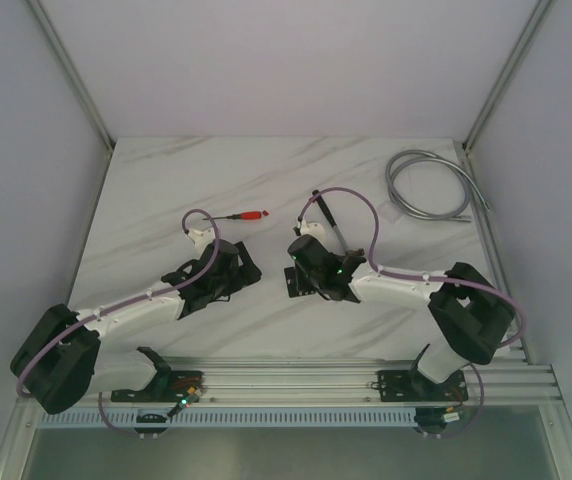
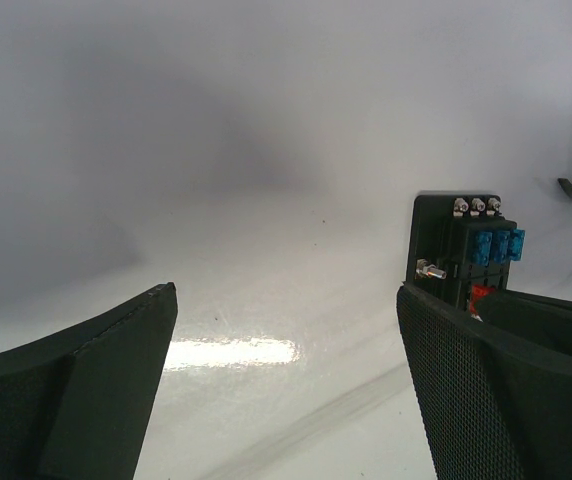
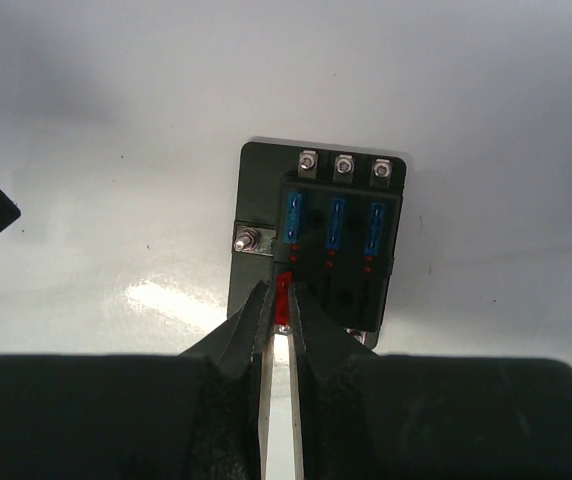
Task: Snap on the fuse box
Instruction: Install the fuse at the fuse box base.
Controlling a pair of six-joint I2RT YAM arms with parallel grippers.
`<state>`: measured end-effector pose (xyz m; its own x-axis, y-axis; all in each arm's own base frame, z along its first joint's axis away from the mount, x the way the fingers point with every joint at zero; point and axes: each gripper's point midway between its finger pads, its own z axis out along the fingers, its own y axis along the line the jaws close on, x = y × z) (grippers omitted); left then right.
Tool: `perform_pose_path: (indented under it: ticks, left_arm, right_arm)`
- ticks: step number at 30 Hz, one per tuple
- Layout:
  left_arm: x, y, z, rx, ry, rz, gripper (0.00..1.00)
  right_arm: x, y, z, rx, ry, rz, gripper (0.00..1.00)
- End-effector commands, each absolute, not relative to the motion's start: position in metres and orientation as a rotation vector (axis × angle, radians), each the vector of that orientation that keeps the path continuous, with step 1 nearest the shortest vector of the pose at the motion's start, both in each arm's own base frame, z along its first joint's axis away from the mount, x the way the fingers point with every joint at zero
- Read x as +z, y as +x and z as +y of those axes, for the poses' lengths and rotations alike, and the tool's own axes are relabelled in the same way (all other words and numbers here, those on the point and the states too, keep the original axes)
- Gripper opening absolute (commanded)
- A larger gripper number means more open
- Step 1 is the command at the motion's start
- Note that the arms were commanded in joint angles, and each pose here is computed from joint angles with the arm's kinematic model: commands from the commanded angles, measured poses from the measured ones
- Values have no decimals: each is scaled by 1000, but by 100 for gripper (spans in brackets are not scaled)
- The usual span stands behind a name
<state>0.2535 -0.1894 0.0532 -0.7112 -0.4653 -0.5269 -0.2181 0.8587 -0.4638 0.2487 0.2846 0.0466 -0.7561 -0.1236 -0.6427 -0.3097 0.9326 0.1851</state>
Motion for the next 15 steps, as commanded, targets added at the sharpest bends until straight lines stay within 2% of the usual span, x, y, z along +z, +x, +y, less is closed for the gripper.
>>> perform_pose_path:
  ticks: [1, 10, 15]
  left_arm:
    - [49, 251, -181, -457, -498, 2374, 100]
    - [50, 250, -181, -458, -501, 2372, 100]
    - [51, 251, -181, -460, -500, 2369, 100]
  right_arm:
    - [37, 248, 273, 269, -316, 2448, 4]
    - [41, 250, 267, 226, -335, 2440, 6]
    - [37, 248, 269, 228, -357, 2455, 14]
